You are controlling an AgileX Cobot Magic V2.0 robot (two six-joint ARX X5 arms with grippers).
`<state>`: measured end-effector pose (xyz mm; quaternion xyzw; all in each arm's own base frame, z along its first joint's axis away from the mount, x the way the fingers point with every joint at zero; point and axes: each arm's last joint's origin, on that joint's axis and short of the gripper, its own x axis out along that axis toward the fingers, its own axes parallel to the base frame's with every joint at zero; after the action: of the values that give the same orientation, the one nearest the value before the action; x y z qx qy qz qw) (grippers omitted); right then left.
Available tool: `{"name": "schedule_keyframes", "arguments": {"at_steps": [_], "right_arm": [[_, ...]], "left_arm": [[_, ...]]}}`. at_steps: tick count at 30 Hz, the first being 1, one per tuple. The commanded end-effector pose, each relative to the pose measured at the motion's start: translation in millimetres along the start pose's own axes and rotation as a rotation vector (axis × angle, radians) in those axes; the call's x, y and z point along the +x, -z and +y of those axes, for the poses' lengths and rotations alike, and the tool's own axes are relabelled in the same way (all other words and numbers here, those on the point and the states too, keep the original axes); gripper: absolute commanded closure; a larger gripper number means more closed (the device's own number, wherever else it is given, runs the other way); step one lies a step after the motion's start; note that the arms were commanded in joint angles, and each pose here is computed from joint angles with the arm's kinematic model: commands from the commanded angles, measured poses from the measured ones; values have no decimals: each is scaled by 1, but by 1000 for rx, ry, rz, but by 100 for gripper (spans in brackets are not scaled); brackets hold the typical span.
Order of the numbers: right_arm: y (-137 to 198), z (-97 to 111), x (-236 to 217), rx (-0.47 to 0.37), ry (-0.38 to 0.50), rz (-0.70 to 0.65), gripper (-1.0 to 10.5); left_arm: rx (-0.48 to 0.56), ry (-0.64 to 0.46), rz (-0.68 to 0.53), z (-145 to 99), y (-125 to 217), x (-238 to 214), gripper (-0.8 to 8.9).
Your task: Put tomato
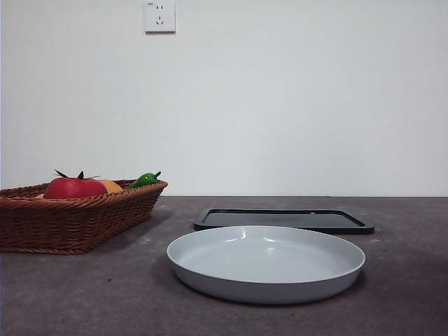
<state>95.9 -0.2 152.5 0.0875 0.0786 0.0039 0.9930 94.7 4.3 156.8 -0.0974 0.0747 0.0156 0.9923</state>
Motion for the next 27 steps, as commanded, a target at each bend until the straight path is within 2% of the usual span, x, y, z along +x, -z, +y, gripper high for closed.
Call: {"name": "schedule_keyframes", "arguments": {"at_steps": [1, 7, 10, 16, 23, 27], "right_arm": [[0, 0, 0, 64, -7, -9, 940], [0, 2, 0, 83, -52, 2, 940], [0, 2, 0, 111, -52, 2, 940], [-4, 3, -1, 163, -82, 8, 940], [-28, 8, -12, 164, -110, -29, 940], [-47, 12, -20, 161, -134, -40, 940]], "left_arm": [[-140, -8, 24, 2, 7, 2, 806], [-156, -5, 26, 2, 7, 2, 806], [-210, 6, 29, 1, 7, 2, 805], [-221, 5, 47, 0, 2, -1, 805], [-227, 83, 45, -5, -12, -6, 804], [-228, 86, 62, -8, -25, -11, 804]]}}
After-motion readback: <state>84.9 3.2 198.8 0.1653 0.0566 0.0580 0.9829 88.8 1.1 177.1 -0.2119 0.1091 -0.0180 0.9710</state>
